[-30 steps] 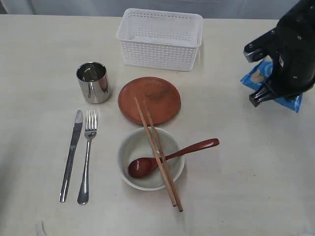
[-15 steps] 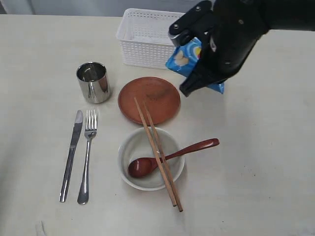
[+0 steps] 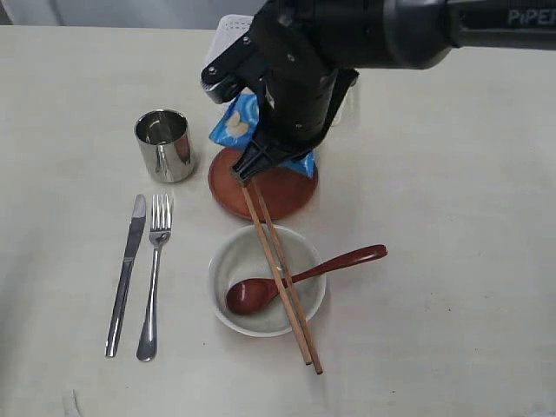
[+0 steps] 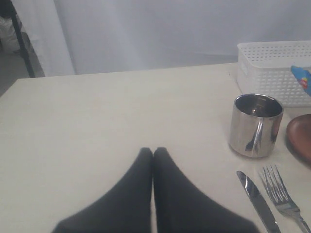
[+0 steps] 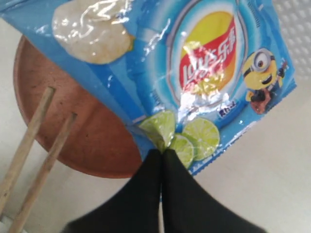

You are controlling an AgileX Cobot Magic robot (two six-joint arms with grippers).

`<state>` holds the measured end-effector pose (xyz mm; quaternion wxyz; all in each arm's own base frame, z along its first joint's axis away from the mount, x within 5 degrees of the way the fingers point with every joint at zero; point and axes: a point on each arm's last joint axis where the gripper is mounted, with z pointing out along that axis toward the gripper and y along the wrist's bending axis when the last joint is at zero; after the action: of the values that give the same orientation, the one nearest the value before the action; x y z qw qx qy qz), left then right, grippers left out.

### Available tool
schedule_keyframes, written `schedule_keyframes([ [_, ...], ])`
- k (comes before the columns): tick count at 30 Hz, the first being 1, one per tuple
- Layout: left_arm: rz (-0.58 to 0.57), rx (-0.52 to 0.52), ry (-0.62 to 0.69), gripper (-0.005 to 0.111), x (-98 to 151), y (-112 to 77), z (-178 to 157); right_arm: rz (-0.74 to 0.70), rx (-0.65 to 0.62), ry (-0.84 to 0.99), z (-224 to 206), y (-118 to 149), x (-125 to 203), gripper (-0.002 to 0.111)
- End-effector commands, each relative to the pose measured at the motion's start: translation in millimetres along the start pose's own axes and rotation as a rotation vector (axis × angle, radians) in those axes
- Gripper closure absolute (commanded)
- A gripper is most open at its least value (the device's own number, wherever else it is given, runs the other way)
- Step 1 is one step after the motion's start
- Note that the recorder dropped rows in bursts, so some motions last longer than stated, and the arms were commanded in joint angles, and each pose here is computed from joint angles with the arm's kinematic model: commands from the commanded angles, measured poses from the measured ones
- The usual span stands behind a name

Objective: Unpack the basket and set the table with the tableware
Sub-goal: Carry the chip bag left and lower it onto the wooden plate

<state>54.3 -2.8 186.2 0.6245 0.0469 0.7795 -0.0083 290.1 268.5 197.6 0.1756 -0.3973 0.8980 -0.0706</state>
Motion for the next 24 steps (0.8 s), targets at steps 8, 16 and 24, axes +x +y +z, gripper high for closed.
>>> schedule_keyframes([
  [8,0.0,0.007,-0.007,0.107,0.3,-0.5,0.1,-0.057,-0.012,-0.008,3.3,7.4,-3.3,0.109],
  [16,0.0,0.007,-0.007,0.107,0.3,-0.5,0.1,-0.115,-0.054,-0.016,3.2,11.2,-3.8,0.109],
  [24,0.0,0.007,-0.007,0.107,0.3,-0.5,0.1,-0.13,-0.05,-0.016,3.2,10.9,-3.8,0.108],
])
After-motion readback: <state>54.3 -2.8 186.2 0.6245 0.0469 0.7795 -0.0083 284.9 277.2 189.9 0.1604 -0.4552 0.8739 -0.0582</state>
